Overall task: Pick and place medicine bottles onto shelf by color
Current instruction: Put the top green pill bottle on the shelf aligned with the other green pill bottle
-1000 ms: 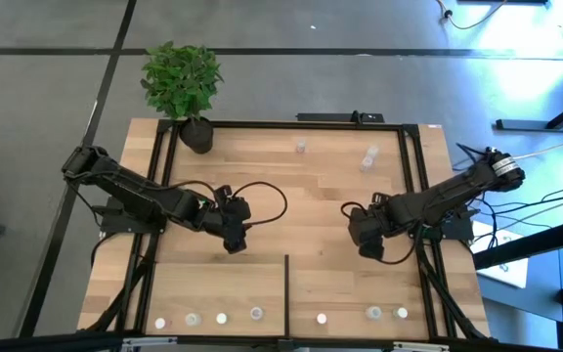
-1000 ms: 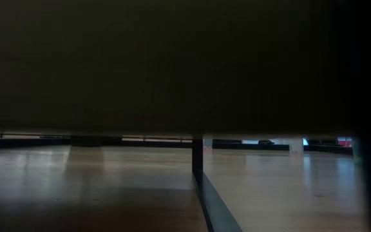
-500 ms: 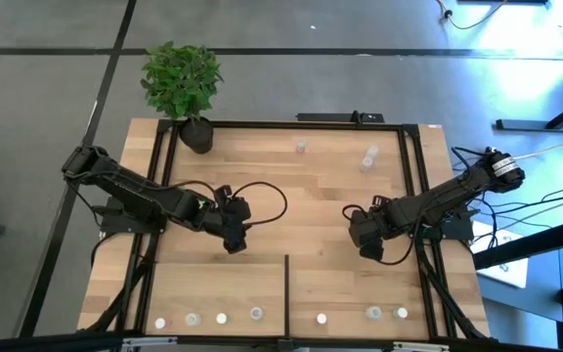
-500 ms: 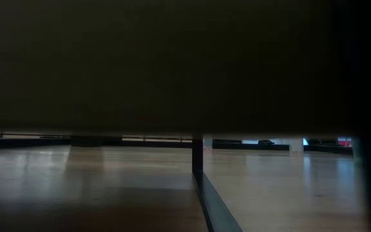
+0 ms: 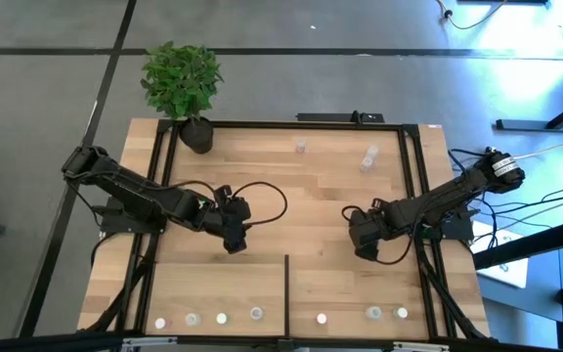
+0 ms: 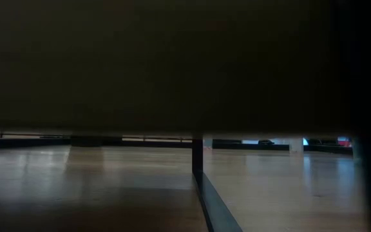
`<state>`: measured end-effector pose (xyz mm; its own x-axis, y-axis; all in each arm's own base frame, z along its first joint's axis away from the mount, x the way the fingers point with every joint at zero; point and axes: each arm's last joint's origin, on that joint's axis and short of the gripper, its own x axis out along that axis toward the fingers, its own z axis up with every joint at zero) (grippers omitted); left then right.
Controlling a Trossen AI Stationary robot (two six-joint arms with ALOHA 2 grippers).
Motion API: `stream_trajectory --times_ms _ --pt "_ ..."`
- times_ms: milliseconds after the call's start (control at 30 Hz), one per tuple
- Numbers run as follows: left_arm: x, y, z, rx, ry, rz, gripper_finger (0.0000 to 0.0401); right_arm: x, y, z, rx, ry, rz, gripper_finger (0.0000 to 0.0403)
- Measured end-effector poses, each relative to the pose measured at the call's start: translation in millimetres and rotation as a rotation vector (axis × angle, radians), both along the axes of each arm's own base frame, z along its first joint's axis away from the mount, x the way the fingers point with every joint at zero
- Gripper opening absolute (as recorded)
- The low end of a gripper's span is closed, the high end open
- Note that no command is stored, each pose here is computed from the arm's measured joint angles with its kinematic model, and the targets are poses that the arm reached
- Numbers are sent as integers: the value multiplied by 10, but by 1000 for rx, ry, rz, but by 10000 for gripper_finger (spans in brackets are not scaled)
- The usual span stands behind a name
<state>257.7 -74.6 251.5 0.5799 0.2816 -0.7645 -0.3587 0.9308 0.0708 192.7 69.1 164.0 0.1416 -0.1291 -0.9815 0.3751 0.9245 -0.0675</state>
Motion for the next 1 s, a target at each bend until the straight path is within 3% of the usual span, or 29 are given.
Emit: stream_trajectory --times_ms 267,633,833,1000 --pt "0 1 0 0 0 0 234 -19 -5 -30 15 1 -64 214" --pt "0 -3 -1 -11 4 -8 234 11 -31 -28 28 -24 -125 104" --pt "0 -5 -2 -16 6 -11 234 125 -105 1 60 -102 -179 105" --pt "-2 -12 -1 -2 13 -33 234 294 -228 195 71 -168 -248 123"
